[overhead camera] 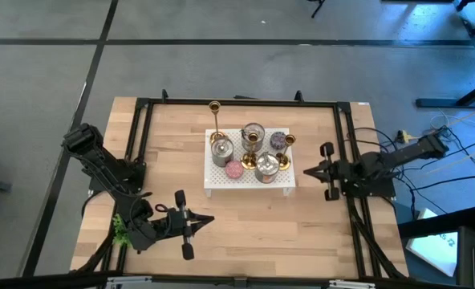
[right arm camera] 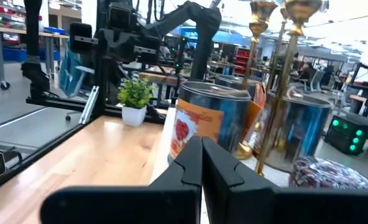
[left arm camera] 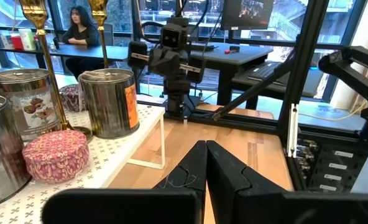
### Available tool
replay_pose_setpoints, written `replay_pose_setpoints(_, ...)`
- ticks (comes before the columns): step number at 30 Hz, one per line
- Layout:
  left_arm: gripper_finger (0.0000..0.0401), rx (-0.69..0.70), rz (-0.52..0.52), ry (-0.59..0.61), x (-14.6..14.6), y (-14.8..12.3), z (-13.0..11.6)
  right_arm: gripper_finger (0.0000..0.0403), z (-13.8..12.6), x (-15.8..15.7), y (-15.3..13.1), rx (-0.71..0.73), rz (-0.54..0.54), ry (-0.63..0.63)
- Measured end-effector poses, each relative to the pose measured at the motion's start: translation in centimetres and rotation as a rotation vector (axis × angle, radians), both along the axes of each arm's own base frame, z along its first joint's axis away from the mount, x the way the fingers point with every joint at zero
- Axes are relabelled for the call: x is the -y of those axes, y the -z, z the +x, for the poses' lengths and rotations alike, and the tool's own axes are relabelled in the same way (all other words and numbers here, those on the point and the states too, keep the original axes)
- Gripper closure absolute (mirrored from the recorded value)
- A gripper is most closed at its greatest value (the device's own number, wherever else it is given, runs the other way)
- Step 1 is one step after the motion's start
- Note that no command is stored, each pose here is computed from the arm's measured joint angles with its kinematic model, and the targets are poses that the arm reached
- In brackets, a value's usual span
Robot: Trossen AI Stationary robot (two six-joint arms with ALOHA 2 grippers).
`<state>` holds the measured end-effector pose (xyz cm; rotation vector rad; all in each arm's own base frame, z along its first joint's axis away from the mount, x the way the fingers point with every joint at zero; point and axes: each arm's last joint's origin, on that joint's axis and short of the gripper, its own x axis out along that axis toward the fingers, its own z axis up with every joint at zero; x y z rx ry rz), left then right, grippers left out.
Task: Pick & Place candle stick holders
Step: Return to Home Position
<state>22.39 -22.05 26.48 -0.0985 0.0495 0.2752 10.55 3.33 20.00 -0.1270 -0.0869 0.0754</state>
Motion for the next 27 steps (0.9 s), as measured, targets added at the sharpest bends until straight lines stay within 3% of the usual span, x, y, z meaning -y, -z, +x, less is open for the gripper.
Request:
replay_pose_setpoints(15, 0.0399, -0.008, 0.001, 0.002, 0.0, 0.1, 0.0, 0.0403, 0.6, 2.3, 0.7, -0.069, 0.069, 0.053)
replay_pose_setpoints(27, 0.0399, -0.009, -0.007, 0.012, 0.3, 0.2, -0.3, 0.0403, 0.6, 2.5, 2.6, -0.023, 0.094, 0.064)
